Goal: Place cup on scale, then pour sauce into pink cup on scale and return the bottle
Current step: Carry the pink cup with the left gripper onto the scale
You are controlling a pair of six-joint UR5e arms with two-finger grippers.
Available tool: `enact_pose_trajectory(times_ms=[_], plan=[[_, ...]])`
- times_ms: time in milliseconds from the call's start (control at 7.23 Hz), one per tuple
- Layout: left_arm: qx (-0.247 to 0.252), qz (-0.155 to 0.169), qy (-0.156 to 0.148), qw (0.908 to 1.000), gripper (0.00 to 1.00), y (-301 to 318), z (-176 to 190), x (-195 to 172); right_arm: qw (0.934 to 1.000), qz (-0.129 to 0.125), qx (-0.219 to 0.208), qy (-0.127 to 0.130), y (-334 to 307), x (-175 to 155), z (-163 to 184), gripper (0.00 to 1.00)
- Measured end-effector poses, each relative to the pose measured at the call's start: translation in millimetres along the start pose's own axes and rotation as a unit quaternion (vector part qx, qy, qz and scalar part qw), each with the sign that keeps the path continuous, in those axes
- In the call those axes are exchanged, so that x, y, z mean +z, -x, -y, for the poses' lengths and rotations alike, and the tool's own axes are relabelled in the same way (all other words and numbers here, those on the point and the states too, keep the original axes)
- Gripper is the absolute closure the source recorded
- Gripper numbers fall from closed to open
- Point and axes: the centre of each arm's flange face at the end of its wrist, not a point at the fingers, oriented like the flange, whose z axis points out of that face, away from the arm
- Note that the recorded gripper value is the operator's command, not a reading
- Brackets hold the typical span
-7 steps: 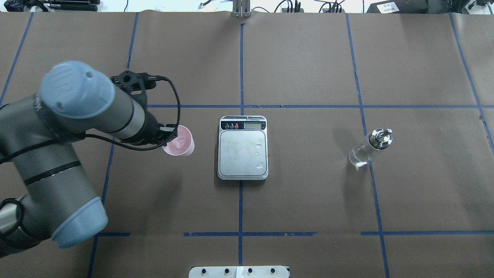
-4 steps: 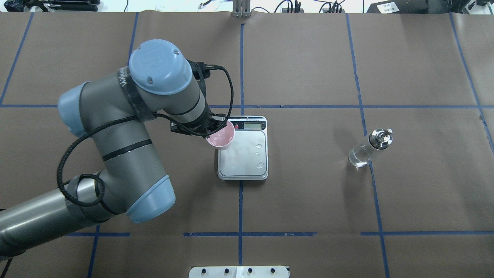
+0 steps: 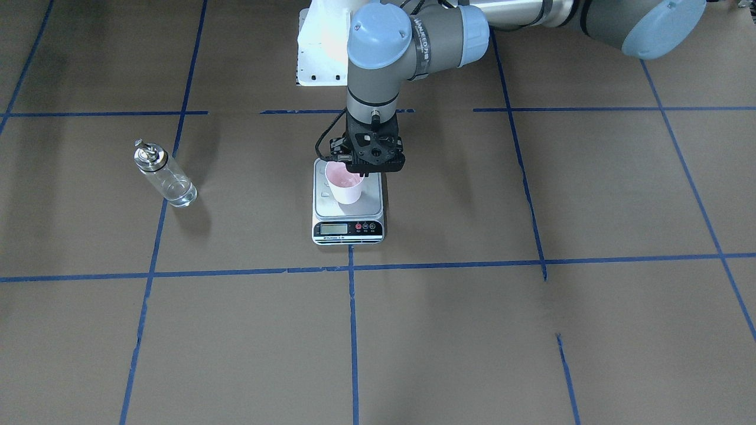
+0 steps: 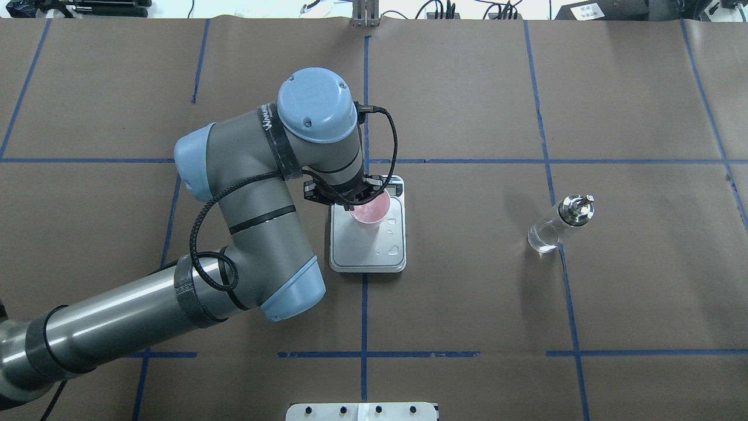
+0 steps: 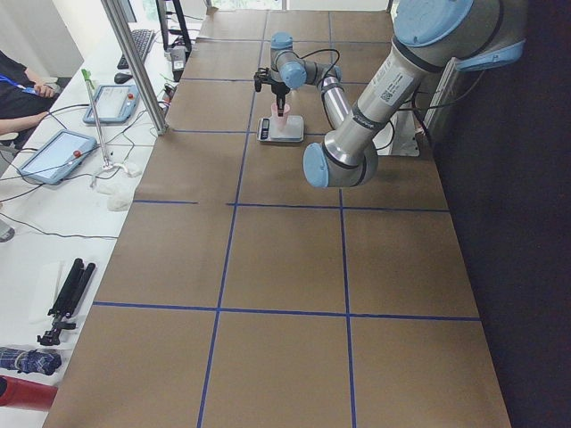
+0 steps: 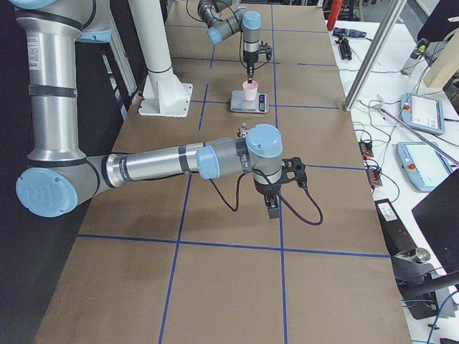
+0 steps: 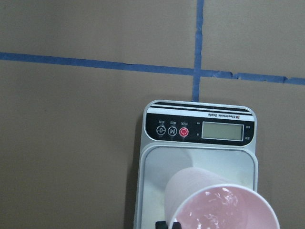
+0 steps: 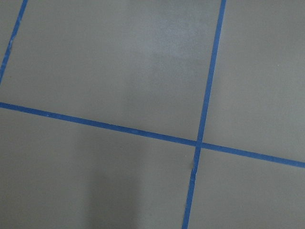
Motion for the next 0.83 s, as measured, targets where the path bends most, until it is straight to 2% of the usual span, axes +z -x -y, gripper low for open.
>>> enact_pose_trajectory(times_ms=[138,277,553,830], plan=[[0.001,0.0,0.001,1.0,0.72,0.5,-1.3,4.7,1.0,0.0,0.0,0.0,-0.1,0.1,0.0,0.0],[0.003,-0.001,0.002,1.0,0.01,2.0,-2.4,6.5,1.0,0.0,0.0,0.0,0.0,0.0,0.0,0.0],[0.029,-0.007,0.0,0.9995,0.0,3.8,-5.6,-0.5,1.0,0.0,-0.001,-0.001,1.1,-1.1,0.6,0.0],[0.051,-0.024,-0.011,0.9984,0.0,19.5,-12.5,-31.1,1.0,0.005,-0.004,-0.004,4.4,-3.6,1.1,0.0]])
